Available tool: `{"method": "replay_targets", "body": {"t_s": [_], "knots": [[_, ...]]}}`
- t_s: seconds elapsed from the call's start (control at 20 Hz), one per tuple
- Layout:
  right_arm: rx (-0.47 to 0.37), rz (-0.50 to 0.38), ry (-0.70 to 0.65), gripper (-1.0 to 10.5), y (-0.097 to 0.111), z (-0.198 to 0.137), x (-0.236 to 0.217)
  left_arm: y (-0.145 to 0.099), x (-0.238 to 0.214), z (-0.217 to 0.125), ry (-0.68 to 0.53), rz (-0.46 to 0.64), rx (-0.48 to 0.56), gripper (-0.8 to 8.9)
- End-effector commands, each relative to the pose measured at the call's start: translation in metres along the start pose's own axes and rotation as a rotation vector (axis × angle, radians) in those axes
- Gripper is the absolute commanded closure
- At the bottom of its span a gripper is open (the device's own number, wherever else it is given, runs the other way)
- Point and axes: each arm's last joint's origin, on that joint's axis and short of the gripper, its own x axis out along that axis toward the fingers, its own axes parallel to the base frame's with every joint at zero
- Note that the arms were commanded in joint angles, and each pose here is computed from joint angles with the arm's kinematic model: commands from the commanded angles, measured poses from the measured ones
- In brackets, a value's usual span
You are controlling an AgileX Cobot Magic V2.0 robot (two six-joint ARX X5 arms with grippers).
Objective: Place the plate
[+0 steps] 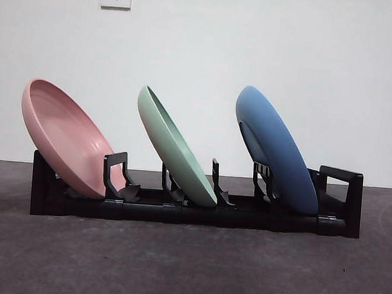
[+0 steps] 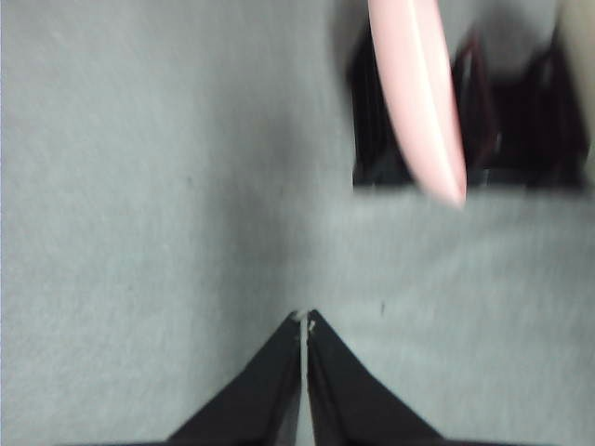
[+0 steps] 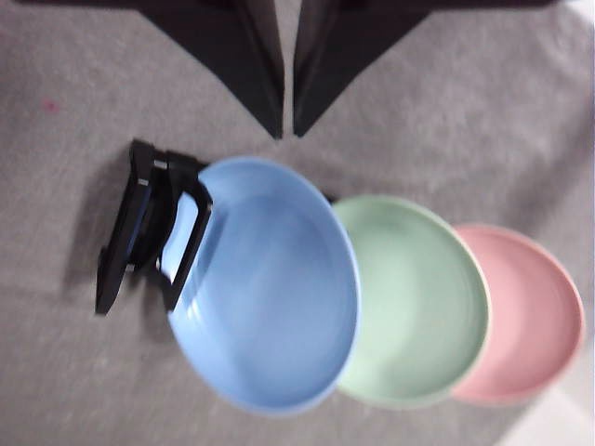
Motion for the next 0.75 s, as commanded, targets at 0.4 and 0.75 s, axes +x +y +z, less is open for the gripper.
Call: {"method": "replay_targets", "body": {"t_s": [0.4, 0.75], "knots": [[-0.058, -0.085, 0.229, 6.5, -0.004, 0.017, 0.042, -0.005, -0.002, 0.019, -0.043, -0.022, 0.073, 6.10], [-0.001, -0.034, 0.264, 6.8, 0.022, 0.062, 0.056, -0.005, -0.003, 0.021, -0.064, -0.023, 0.076, 6.08]]}}
